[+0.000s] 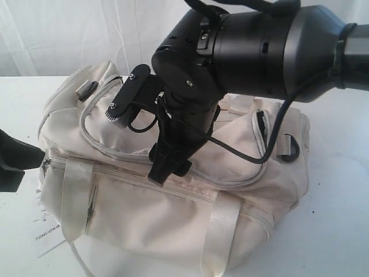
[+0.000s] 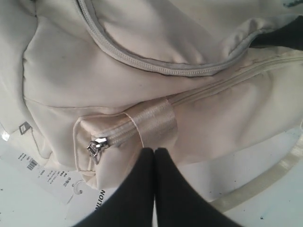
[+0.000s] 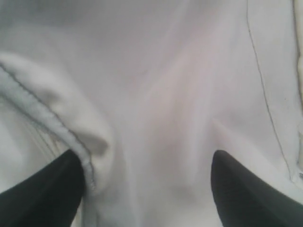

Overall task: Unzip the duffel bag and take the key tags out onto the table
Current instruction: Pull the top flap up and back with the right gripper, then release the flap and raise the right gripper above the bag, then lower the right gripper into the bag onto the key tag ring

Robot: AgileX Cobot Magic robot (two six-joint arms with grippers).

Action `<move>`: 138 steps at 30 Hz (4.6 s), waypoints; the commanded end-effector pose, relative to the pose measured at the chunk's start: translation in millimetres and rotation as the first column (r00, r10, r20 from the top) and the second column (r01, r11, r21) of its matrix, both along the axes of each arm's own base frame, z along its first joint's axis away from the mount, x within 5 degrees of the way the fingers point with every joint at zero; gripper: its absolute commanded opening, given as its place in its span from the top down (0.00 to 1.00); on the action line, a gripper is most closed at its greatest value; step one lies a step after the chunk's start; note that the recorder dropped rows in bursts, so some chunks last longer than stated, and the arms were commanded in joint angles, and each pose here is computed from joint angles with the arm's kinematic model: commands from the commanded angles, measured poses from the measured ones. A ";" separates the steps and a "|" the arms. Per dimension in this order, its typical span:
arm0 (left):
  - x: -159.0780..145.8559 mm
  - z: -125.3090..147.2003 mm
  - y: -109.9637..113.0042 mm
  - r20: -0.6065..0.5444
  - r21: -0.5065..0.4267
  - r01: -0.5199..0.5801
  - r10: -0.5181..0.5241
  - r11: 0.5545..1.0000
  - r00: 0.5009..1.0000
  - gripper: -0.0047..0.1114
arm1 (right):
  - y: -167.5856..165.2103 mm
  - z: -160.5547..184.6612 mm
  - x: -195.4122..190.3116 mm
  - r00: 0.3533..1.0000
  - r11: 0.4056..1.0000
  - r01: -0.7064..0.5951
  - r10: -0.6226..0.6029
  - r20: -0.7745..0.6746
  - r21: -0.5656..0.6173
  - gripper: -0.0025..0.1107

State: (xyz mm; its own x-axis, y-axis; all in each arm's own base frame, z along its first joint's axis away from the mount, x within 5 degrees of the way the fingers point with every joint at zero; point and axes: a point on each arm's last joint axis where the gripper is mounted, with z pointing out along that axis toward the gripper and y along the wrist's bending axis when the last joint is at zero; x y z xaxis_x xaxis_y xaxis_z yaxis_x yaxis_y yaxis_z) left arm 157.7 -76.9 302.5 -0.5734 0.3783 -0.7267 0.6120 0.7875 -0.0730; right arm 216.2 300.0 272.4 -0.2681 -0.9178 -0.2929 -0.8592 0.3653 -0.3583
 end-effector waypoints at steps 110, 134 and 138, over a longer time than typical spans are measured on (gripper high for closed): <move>-6.7 0.5 -5.7 -0.026 -0.056 0.063 -0.065 0.996 0.998 0.96 | -59.6 -14.9 246.2 0.871 0.794 0.438 -0.491 0.019 0.420 0.84; -9.1 2.7 -9.6 -0.012 -0.079 0.122 -0.124 0.989 0.992 0.96 | -57.2 103.0 94.6 0.894 0.801 0.444 -0.365 -0.261 0.402 0.98; -8.4 3.0 -9.4 0.000 -0.072 0.125 -0.125 0.990 0.992 0.96 | -34.2 63.0 73.6 0.901 0.850 0.407 -0.312 -0.302 0.334 0.98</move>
